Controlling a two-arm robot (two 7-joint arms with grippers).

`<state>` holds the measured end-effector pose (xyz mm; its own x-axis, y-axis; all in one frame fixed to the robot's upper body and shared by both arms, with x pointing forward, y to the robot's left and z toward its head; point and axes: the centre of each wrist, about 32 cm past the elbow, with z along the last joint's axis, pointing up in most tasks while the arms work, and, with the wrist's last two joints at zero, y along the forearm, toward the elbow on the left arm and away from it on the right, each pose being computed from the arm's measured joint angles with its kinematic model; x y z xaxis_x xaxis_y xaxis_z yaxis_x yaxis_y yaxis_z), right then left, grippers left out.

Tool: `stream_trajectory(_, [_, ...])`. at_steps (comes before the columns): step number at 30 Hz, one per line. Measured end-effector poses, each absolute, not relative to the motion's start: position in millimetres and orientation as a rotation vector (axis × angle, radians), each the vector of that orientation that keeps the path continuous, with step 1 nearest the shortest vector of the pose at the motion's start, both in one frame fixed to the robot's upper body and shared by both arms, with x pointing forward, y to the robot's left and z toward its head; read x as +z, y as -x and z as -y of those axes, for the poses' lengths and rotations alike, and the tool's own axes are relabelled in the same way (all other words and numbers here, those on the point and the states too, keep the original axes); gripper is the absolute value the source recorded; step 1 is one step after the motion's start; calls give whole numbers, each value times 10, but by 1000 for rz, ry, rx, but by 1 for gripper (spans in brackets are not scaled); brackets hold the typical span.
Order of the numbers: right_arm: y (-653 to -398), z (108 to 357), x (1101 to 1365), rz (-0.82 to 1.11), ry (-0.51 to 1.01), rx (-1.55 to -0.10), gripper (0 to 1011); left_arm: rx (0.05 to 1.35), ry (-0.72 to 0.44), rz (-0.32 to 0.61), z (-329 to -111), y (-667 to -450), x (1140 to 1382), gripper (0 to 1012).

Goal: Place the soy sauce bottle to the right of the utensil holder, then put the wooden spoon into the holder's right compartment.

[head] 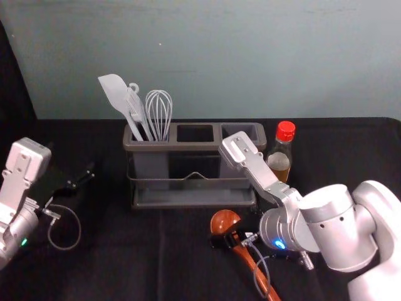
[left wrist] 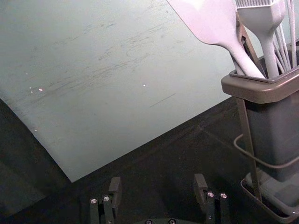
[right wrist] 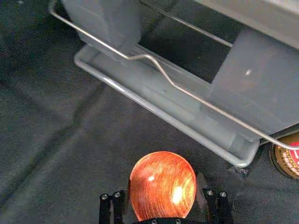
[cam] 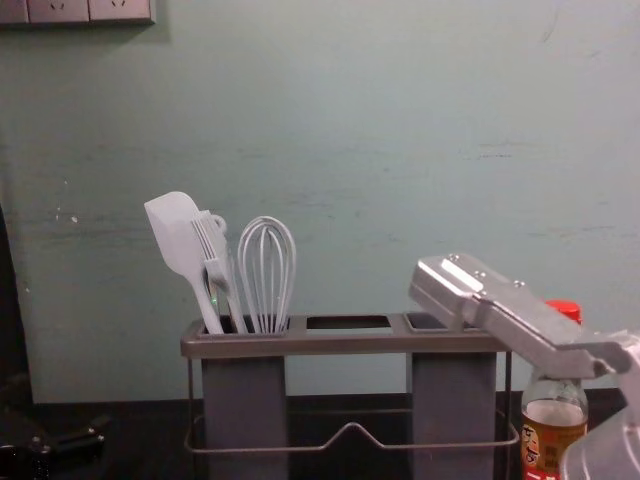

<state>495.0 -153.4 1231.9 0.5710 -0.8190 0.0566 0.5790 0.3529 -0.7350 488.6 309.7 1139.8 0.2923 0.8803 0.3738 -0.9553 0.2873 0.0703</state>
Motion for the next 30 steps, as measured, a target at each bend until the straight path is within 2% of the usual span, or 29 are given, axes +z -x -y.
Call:
stream_trajectory(9, [-4723, 1594, 12397, -286, 753, -899, 839, 1248, -304, 285, -3097, -4886, 11398, 1011])
stream_trajectory(14, [-4555, 1726, 12435, -235, 700, -848, 839, 1248, -304, 285, -3097, -4886, 11398, 1011])
stream_trajectory(23, [-4253, 1983, 12461, -107, 556, -789, 840, 1248, -304, 285, -3097, -4886, 11398, 1011])
stream_trajectory(30, [-4060, 2153, 12420, 13, 408, -808, 838, 1248, -304, 285, -3097, -4886, 11398, 1011])
